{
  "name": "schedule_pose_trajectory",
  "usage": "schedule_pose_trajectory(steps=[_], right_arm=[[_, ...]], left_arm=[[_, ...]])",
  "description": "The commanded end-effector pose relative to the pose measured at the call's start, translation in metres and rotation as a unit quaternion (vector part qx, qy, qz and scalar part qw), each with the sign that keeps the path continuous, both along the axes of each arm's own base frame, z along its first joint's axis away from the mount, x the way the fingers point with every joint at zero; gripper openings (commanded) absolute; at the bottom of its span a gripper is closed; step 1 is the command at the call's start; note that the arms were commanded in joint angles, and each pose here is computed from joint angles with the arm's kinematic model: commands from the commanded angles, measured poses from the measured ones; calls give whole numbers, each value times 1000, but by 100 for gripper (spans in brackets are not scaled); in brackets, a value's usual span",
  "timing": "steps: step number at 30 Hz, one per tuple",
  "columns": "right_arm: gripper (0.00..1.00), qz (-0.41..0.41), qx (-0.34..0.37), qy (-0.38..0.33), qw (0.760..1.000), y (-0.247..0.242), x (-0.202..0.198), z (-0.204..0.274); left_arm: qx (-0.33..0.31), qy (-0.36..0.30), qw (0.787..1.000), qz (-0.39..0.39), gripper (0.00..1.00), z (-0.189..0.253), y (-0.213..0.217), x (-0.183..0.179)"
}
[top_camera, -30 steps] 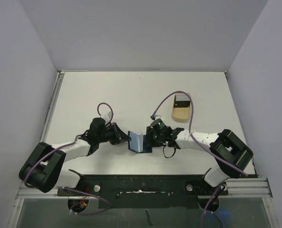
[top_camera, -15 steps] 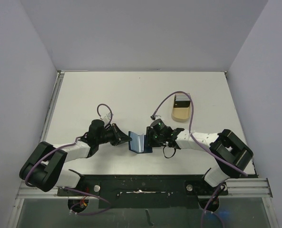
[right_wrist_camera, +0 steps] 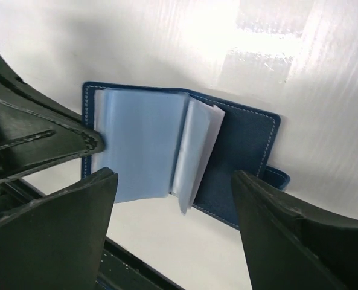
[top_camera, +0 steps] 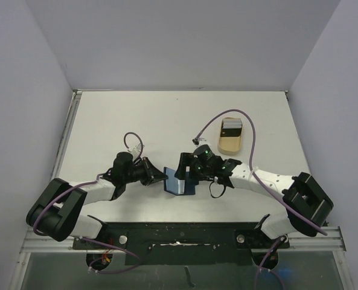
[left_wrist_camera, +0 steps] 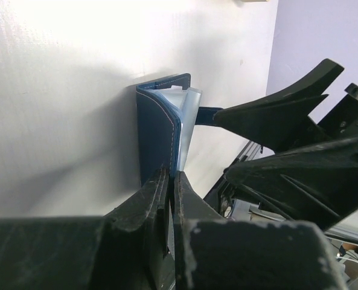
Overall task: Put the credit cards into the card holder
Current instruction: Open the card holder at the center of the board.
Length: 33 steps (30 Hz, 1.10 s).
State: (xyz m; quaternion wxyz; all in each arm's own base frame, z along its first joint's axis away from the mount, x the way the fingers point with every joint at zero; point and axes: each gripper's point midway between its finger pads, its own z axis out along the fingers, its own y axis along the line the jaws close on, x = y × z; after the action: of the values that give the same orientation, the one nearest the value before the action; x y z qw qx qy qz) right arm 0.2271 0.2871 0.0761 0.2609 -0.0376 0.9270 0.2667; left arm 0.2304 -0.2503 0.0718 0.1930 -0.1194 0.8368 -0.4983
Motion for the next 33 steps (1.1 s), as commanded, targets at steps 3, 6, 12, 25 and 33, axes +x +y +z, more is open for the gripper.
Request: schedule_pose_trajectory(steps=[3, 6, 12, 25, 33], right_arm=[[79, 23, 35, -19, 999, 26, 3, 26], [79, 31, 37, -13, 999, 32, 0, 22], [80, 41, 38, -2, 998, 39, -2, 14], [81, 50, 36, 12, 998, 46, -4, 3], [79, 38, 9, 15, 999, 37, -3, -11]], left_arm=[[-25, -35, 999, -10, 0, 20, -9, 8], [-23, -34, 999, -7, 0, 19, -8, 9], [-22, -33, 999, -3, 0, 19, -7, 8], [-23, -32, 999, -3, 0, 18, -7, 7], [-25, -33, 999, -4, 0, 20, -6, 6]])
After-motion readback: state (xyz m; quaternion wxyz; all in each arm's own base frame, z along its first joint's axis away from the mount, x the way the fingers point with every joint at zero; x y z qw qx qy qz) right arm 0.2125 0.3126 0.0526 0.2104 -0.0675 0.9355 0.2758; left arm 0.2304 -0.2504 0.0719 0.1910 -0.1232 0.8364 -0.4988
